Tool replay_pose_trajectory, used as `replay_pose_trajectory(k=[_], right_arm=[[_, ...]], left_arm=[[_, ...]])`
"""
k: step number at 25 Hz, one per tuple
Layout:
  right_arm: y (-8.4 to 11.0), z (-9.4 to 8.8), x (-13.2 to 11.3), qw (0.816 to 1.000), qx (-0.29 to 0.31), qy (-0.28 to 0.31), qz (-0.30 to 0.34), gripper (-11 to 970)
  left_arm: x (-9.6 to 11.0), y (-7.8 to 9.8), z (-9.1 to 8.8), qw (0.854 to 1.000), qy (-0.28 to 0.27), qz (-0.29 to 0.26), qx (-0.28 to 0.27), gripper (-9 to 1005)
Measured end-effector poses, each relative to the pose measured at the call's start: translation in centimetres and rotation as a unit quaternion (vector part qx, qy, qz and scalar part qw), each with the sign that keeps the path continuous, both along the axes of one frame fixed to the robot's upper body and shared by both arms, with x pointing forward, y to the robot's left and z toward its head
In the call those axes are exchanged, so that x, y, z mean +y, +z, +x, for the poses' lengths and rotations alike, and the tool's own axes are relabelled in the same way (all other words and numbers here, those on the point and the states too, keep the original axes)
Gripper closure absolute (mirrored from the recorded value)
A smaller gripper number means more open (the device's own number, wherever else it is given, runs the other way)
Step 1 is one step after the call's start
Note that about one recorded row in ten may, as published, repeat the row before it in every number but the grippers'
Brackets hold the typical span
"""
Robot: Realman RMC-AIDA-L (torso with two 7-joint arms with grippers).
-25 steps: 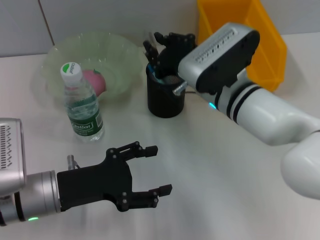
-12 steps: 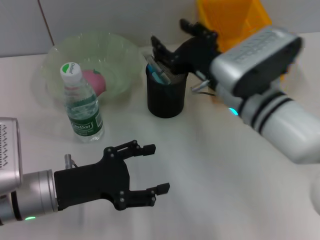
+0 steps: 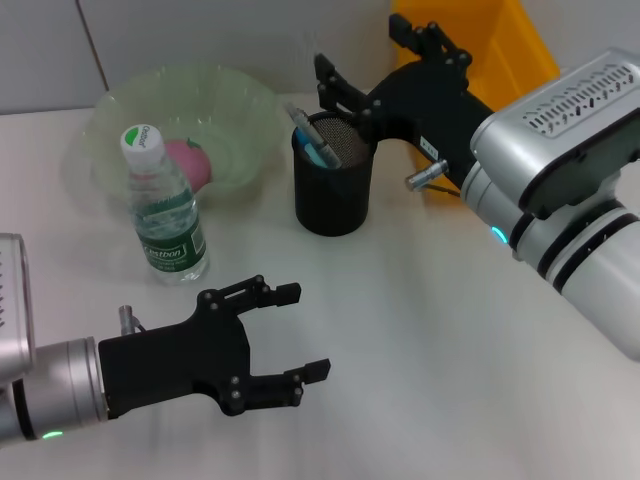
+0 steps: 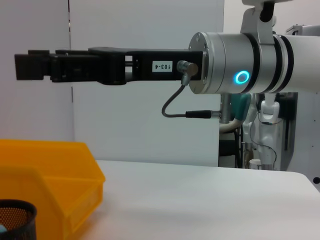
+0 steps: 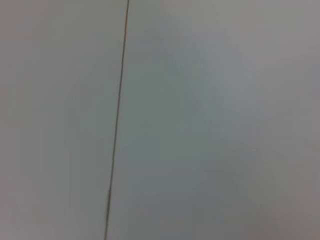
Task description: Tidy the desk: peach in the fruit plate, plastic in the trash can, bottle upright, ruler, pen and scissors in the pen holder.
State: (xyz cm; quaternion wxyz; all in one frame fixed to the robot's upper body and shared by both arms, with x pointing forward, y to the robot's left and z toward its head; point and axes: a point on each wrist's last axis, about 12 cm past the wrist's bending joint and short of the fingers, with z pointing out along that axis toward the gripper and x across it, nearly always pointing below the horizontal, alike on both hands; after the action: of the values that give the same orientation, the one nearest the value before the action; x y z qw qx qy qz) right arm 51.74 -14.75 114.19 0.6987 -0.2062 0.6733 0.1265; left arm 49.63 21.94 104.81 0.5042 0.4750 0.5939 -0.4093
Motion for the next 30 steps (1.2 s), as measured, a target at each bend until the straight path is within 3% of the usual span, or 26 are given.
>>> replay_pose_trajectory(k=[5,9,12,15,16,18,21,30], right_arm=[[1.0,0.9,-0.5,1.0,-0.009,-0.007,-0.001,127],[2.5,2.4,-0.7,0.999,-0.019,0.01,-0.042,127],[2.2,2.3,-0.3,0.997,-0.008,0.023,-0.072,128],[1.1,1.2,0.2,0.992,0.008,0.036,-0.124,128],[0.6,0.0,0.3,0.989,0.017,0.035,-0.146,128],[0.4,-0.6,0.2,0.988,0.02,0.033,-0.152,129],[0.1,-3.0,-0.6,0.985,0.029,0.013,-0.168,129],[-2.0,-4.0,-2.2,0.974,0.093,0.001,-0.206,131]], left_arm=[[0.0,0.0,0.0,1.0,0.0,0.0,0.0,147],[0.0,0.0,-0.1,1.0,0.0,0.0,-0.001,147],[0.1,0.0,-0.1,1.0,0.0,0.0,-0.001,147],[0.2,-0.1,-0.1,1.0,0.004,-0.001,0.0,147],[0.2,0.0,-0.1,1.0,0.006,-0.001,-0.001,147],[0.3,0.0,0.0,1.0,0.01,-0.003,-0.001,147],[0.7,0.0,0.0,1.0,0.017,-0.004,-0.001,147],[2.3,-0.1,-0.2,0.999,0.052,-0.008,0.003,147]])
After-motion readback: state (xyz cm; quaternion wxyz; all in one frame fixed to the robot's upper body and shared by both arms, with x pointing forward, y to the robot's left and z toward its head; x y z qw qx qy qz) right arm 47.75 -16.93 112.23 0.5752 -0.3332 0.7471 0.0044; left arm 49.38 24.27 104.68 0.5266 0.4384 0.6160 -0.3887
